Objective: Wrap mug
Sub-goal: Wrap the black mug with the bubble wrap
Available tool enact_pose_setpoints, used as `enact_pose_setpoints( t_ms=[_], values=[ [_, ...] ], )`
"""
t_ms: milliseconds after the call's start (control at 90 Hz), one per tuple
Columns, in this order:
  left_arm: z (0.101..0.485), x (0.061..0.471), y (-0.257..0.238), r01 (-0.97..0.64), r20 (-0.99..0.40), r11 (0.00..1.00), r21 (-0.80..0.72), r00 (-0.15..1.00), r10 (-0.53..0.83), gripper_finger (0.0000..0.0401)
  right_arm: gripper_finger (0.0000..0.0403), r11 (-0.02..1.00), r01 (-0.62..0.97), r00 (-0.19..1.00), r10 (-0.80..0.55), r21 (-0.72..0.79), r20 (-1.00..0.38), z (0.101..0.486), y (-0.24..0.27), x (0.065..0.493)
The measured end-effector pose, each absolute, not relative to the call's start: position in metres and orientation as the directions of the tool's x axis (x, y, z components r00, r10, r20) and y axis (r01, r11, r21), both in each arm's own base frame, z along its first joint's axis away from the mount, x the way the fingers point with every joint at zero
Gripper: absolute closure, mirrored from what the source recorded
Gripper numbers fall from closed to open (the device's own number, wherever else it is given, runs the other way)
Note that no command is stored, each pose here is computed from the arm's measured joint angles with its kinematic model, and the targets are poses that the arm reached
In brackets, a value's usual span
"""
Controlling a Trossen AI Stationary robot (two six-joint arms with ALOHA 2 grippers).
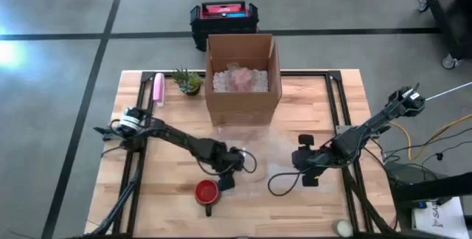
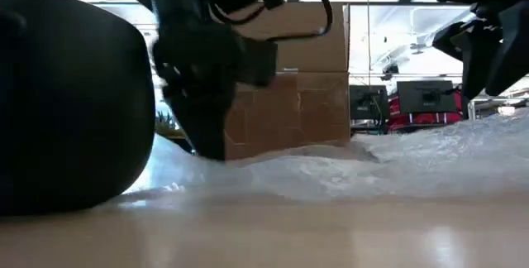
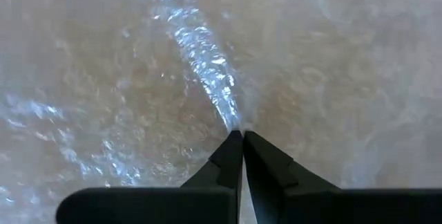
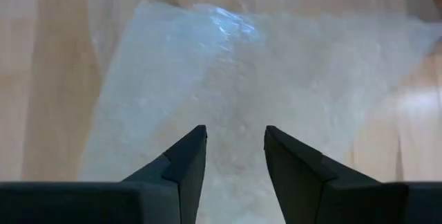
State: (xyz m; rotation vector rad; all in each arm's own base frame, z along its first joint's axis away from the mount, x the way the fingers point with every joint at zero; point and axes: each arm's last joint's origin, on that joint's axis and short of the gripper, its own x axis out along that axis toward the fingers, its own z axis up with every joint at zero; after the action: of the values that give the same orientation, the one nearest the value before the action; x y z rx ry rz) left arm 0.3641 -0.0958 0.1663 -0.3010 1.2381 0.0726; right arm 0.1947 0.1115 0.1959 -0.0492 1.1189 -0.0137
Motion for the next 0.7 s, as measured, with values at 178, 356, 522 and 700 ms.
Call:
enact_pose_setpoints(
  t_ms=[178,356,522,700],
  values=[
    [0.17,0.365,-0.096,-0.225,-0.931,0.955,-0.194,0.35,-0.106,0.04,0.0293,0.999,-0.044,0.544,0.031,0.009,-0.838,0.202,0.118,0.205],
    [0.18,0.377,-0.1,-0.184,-0.861,0.948,-0.26,0.488,-0.142,0.0401,0.0306,0.996,-0.09,0.604,0.07,0.019,-0.794,0.201,0.125,0.216],
    [0.176,0.382,-0.101,-0.17,-0.846,0.949,-0.265,0.512,-0.145,0.0401,0.0318,0.997,-0.083,0.549,0.043,-0.003,-0.834,0.181,0.13,0.224],
    [0.171,0.376,-0.1,-0.191,-0.887,0.954,-0.232,0.444,-0.127,0.0401,0.032,0.995,-0.089,0.494,0.007,-0.042,-0.87,0.163,0.132,0.228]
  ],
)
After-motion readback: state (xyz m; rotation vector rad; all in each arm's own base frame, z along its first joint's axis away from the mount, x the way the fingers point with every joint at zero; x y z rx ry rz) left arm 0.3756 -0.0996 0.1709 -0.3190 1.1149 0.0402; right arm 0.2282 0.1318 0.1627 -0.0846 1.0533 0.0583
